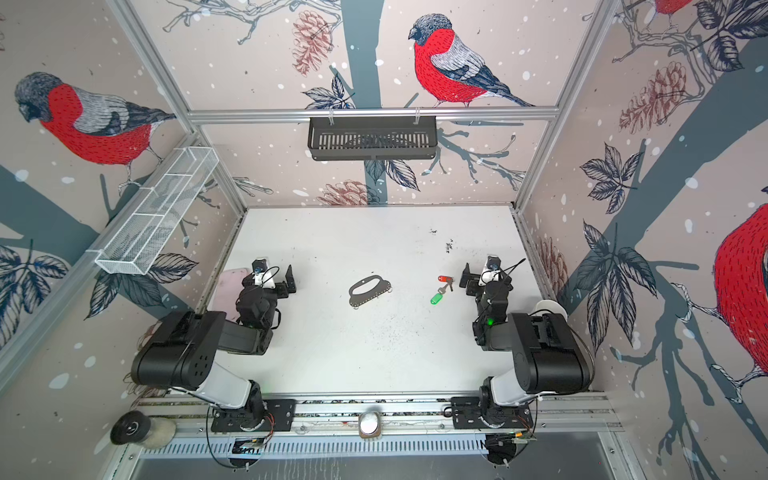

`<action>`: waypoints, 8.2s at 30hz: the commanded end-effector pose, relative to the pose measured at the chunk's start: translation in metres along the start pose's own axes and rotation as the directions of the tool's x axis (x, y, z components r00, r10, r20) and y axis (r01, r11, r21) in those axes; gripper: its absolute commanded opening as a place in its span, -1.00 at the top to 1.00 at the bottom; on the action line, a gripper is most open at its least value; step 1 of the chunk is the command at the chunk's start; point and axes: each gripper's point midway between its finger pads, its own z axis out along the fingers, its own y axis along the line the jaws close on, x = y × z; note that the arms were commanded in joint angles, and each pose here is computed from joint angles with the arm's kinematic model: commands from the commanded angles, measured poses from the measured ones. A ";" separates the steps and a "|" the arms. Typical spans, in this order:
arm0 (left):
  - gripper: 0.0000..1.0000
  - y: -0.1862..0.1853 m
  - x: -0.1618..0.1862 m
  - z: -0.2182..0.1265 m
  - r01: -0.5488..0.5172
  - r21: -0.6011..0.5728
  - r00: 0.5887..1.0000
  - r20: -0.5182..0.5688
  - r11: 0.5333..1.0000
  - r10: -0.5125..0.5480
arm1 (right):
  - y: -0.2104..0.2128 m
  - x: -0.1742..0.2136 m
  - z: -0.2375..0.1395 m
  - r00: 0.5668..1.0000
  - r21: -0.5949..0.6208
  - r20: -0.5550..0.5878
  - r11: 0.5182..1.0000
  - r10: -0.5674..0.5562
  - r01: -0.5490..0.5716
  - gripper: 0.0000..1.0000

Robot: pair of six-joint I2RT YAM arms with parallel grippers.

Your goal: Put the keys on the keyring

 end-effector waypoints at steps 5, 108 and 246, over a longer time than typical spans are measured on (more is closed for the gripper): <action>-0.97 0.000 -0.008 -0.001 -0.004 0.006 0.999 0.033 1.000 0.003 | -0.001 -0.004 0.000 1.000 0.008 0.016 1.000 -0.007 0.007 -0.99; -0.93 -0.113 -0.031 -0.072 0.423 0.305 0.867 -0.411 0.853 -0.283 | 0.324 0.109 -0.077 0.768 -0.527 -0.502 0.845 -0.399 0.094 0.58; 1.00 -0.249 -0.149 -0.223 0.068 0.974 0.996 -0.054 0.216 -0.072 | 0.325 -0.120 -0.247 0.936 -0.960 0.280 -0.093 -0.215 0.265 0.98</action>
